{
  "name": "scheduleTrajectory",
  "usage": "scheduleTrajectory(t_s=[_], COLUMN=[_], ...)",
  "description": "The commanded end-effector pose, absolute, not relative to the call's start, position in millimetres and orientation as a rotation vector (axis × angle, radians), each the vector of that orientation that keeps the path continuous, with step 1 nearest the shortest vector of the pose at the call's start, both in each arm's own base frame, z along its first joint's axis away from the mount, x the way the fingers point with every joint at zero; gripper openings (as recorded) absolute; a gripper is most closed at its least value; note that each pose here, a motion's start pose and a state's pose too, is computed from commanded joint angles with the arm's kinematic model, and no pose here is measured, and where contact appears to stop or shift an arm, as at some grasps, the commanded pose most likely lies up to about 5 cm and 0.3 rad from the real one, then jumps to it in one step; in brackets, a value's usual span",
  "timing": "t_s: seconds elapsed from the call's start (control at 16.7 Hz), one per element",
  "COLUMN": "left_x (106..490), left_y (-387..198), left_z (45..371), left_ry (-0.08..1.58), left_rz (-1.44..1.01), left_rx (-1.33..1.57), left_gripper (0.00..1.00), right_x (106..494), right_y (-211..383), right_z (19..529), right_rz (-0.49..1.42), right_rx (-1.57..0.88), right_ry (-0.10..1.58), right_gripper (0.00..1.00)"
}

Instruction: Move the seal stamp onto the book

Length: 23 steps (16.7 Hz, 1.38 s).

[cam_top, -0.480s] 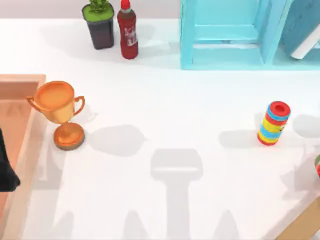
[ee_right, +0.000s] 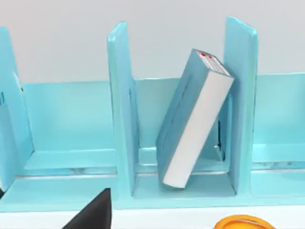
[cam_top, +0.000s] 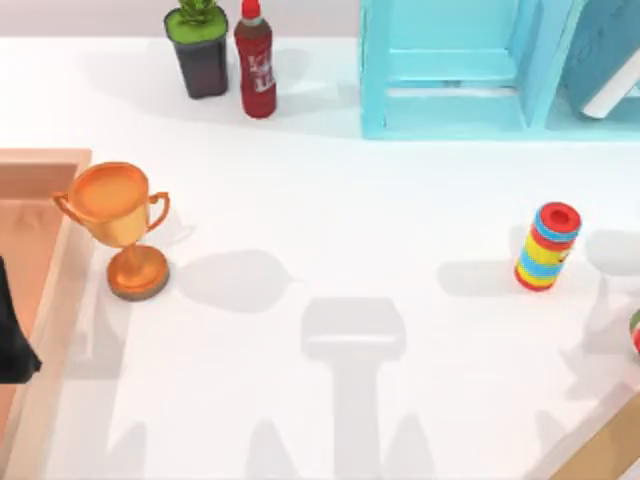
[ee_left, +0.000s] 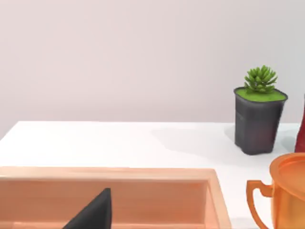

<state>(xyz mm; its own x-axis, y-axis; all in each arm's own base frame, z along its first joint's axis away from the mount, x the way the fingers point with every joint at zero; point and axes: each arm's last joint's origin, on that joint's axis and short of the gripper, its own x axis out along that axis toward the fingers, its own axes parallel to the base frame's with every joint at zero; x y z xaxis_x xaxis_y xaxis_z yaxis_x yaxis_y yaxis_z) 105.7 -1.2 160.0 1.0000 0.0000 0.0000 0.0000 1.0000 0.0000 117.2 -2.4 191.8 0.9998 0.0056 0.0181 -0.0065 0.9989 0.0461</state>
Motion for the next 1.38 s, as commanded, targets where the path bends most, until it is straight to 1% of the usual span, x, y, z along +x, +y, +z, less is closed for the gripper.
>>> scheduleTrajectory(t_s=[0.12,0.24,0.42,0.54,0.78,0.96,1.14,1.38], left_x=[105.7,105.7,105.7,105.7,105.7,105.7,105.7,105.7], left_y=[-1.2,-1.2,-1.2,-1.2,-1.2,-1.2,-1.2,-1.2], left_z=[160.0,160.0,160.0,160.0,160.0,160.0,160.0,160.0], left_ry=[0.0,0.0,0.0,0.0,0.0,0.0,0.0,0.0], left_rz=[0.0,0.0,0.0,0.0,0.0,0.0,0.0,0.0], left_rx=[0.0,0.0,0.0,0.0,0.0,0.0,0.0,0.0], left_gripper=[1.0,1.0,1.0,1.0,1.0,1.0,1.0,1.0], right_x=[131.3,153.2,199.9,236.7,306.2,345.1,368.9,379.3], right_y=[-3.3,-5.0,-9.2,-13.1,-22.6,-29.8,-34.8,-36.8], right_z=[207.5,221.0,231.3,227.1,193.8,159.6,130.1,111.9], right_rz=[0.011,0.016,0.023,0.028,0.035,0.038,0.043,0.046], right_rx=[0.075,0.109,0.166,0.206,0.286,0.336,0.373,0.394], right_ry=[-0.007,0.016,0.062,0.098,0.167,0.198,0.213,0.224], right_gripper=[1.0,1.0,1.0,1.0,1.0,1.0,1.0,1.0])
